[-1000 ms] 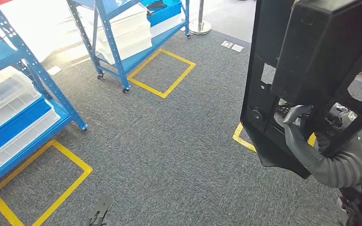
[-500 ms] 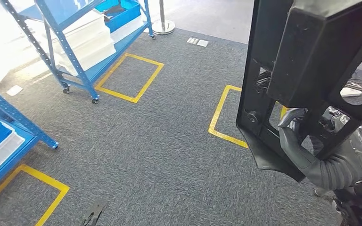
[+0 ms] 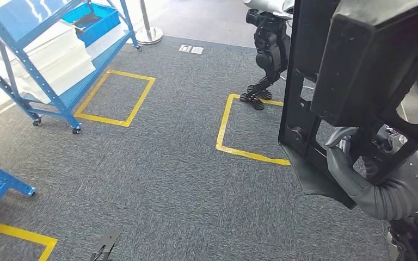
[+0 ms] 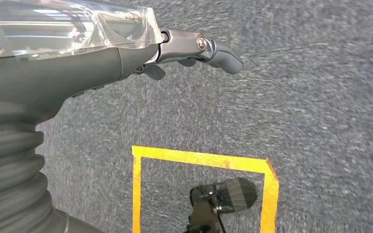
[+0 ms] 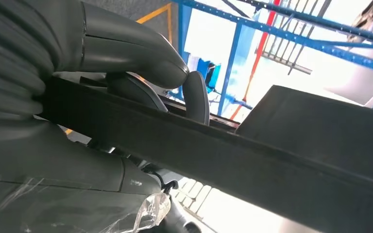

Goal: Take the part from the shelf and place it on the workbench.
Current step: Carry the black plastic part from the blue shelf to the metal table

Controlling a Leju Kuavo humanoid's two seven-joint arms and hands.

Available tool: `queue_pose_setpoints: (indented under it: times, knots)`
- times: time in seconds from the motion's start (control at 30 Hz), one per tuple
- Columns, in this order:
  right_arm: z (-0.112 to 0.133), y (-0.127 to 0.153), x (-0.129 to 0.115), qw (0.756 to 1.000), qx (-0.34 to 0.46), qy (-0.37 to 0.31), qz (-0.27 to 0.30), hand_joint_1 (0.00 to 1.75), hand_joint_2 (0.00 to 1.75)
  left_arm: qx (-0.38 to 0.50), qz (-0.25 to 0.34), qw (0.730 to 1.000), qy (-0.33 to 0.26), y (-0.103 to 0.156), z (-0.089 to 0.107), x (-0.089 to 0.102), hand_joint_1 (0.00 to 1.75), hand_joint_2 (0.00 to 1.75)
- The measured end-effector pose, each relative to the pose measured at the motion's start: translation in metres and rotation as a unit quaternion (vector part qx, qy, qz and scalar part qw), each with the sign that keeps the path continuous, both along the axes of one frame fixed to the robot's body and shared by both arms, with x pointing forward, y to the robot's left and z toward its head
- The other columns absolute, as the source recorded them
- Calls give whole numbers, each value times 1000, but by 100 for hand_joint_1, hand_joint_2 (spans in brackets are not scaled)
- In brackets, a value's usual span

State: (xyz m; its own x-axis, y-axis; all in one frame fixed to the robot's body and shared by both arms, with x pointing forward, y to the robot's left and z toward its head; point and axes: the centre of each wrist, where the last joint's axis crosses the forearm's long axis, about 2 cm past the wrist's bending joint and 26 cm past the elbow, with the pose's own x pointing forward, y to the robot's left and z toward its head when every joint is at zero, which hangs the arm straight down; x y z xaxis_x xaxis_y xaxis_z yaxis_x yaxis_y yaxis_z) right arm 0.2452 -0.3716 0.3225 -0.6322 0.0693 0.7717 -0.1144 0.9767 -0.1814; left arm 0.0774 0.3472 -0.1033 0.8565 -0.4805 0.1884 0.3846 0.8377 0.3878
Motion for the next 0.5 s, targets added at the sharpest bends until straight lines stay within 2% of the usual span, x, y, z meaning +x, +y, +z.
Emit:
queue_pose_setpoints:
  times: [0.5]
  knots:
    - [2, -1, 0, 1000, 3, -4, 1, 175, 175, 1, -1, 1000, 6, 0, 0, -1, 0, 175]
